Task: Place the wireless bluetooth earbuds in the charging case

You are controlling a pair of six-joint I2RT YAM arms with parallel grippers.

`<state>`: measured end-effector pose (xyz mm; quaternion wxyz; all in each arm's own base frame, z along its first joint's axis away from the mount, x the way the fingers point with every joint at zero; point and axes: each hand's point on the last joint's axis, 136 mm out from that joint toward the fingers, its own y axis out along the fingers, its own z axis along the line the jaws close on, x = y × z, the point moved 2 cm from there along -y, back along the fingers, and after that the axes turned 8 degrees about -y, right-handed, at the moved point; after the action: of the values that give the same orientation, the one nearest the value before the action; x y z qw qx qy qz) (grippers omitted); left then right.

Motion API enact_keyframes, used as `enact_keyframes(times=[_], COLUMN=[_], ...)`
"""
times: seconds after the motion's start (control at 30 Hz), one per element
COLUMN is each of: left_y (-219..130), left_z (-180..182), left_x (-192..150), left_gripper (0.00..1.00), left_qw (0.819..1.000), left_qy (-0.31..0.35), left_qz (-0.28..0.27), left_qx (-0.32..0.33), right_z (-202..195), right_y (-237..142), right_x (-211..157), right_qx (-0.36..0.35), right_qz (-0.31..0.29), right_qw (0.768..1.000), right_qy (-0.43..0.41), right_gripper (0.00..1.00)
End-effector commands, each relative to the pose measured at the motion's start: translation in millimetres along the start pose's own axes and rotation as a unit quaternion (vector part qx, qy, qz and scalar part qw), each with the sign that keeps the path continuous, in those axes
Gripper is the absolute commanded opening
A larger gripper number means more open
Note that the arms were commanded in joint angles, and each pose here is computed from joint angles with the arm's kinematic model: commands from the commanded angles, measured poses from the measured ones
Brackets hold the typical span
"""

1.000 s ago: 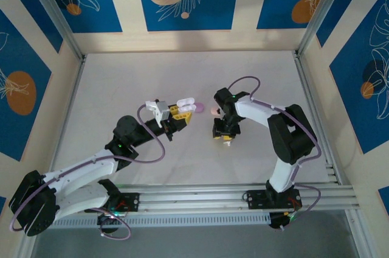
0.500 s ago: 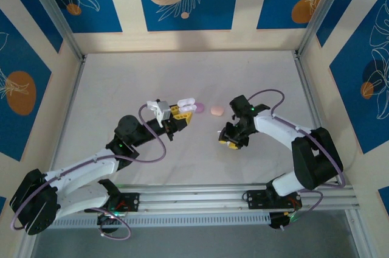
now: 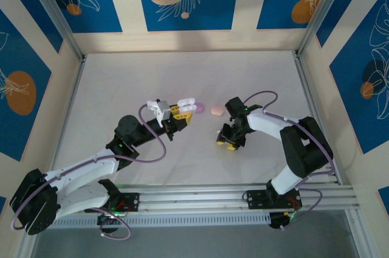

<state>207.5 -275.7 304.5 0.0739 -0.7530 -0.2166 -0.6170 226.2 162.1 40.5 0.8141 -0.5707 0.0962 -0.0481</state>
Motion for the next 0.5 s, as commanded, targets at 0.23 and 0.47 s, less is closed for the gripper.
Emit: enact_keyframes(times=[0.23,0.47], left_y=[1.4,1.1], left_z=[-3.7,-3.7], left_x=[8.1,6.3], left_gripper=[0.12,0.12], left_qw=[1.0,1.0], left_qy=[0.007,0.006], left_qz=[-0.016,-0.014], left_qx=[-0.007,-0.007], right_z=[-15.8,-21.8], right_y=[-7.0,-12.8], right_x=[18.9,13.6], right_qx=[-0.017,-0.034], right_qz=[-0.02,-0.02], right_qw=[1.0,0.999], right_qy=[-0.002,-0.018], right_gripper=[0.41,0.41])
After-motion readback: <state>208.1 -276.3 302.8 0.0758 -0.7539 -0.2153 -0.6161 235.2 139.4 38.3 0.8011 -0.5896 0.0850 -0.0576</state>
